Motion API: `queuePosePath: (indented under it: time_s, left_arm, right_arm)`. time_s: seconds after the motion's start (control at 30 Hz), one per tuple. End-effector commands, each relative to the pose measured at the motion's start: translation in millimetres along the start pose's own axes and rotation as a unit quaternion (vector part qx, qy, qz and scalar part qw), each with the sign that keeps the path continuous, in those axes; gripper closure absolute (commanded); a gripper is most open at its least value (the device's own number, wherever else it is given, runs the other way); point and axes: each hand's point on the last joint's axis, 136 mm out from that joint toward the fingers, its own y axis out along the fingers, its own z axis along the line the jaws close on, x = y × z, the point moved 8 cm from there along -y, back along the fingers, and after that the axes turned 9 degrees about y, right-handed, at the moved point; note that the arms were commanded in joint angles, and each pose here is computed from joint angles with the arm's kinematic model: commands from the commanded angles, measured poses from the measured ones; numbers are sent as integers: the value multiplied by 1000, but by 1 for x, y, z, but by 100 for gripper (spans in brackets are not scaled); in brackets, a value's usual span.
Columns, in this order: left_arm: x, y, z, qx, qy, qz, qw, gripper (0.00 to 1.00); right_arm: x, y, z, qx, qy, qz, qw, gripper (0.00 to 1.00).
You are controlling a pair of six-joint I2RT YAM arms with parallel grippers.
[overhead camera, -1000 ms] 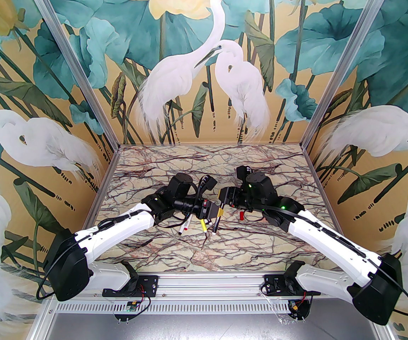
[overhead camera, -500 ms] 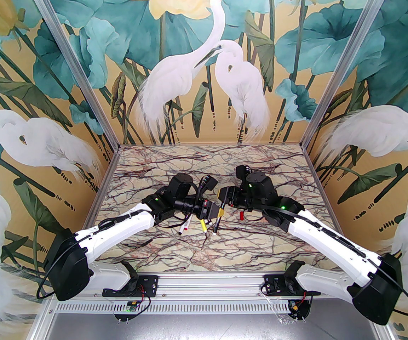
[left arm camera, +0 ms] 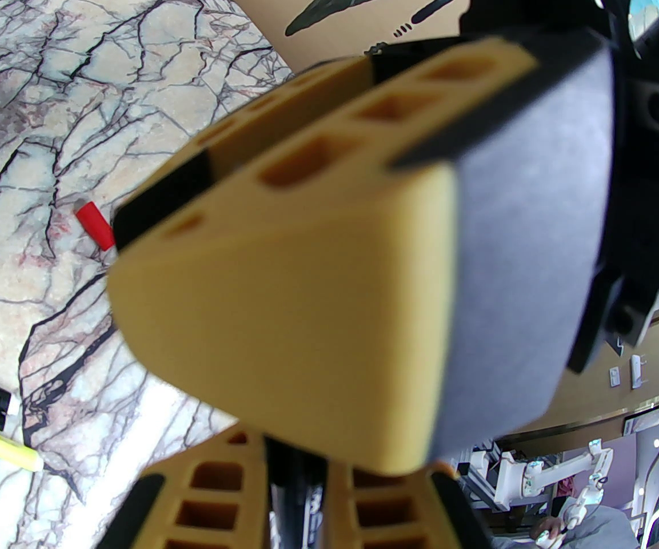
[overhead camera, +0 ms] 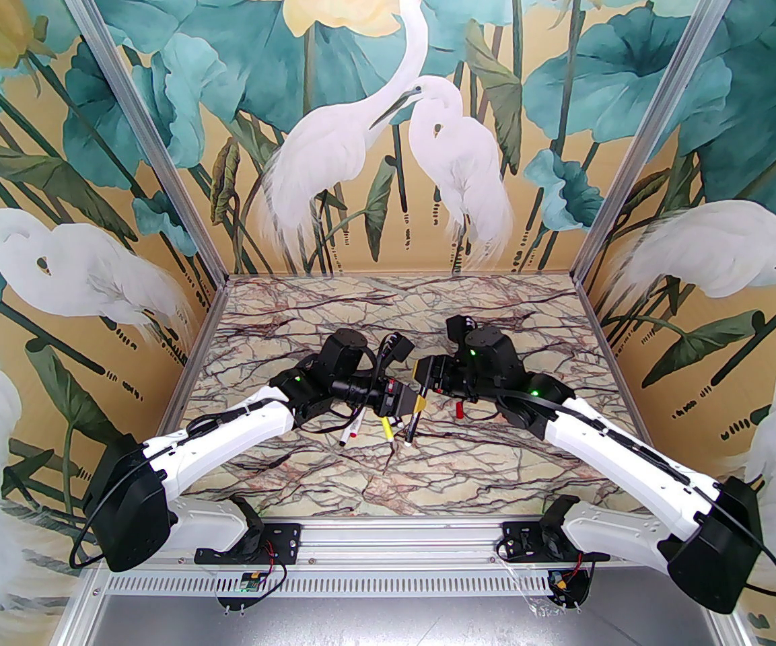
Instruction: Open the pen caps
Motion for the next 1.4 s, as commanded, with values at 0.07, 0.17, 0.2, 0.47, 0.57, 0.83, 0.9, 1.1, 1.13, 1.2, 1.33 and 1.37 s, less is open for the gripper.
queuePosePath:
  time_s: [0.07, 0.17, 0.2, 0.47, 0.57, 0.83, 0.9, 1.1, 1.13, 1.2, 1.33, 1.37]
  left_arm:
    - [7, -3, -8, -7, 16, -18, 1000, 84]
    - [6, -3, -7, -6, 15, -18, 1000, 84]
    - [6, -3, -7, -6, 15, -17, 1000, 84]
    - [3, -5, -7, -2, 13, -27, 1000, 80]
    - [1, -8, -8, -2, 14, -46, 999, 76]
    - [-5, -10, -12, -46, 14, -86, 995, 69]
    - [-5, -8, -13, -55, 13, -85, 995, 68]
    - [-1, -1, -17, -70, 17, -85, 994, 68]
    - [0, 0, -17, -70, 17, -85, 994, 68]
    - [0, 4, -17, -72, 16, -79, 994, 68]
    - [0, 6, -14, -56, 10, -81, 995, 77]
    - [0, 5, -14, -50, 11, -85, 995, 82]
  right_arm:
    - [-5, 5, -3, 6, 4, 12, 1000, 72]
    - [-5, 6, -2, 6, 4, 14, 1000, 75]
    - [-5, 6, -2, 6, 5, 13, 1000, 75]
    - [-3, 1, 1, 12, 3, 3, 1000, 83]
    - [-1, -5, 4, 16, 1, -11, 1000, 84]
    - [1, -13, 14, 68, 17, -30, 997, 85]
    - [1, -12, 15, 78, 20, -30, 996, 86]
    - [-1, -11, 16, 95, 21, -27, 995, 86]
    - [-1, -11, 16, 98, 21, -28, 995, 86]
    - [-1, -11, 16, 103, 19, -29, 994, 86]
    - [-3, -11, 12, 88, 17, -30, 996, 86]
    - [-4, -11, 9, 82, 19, -33, 996, 86]
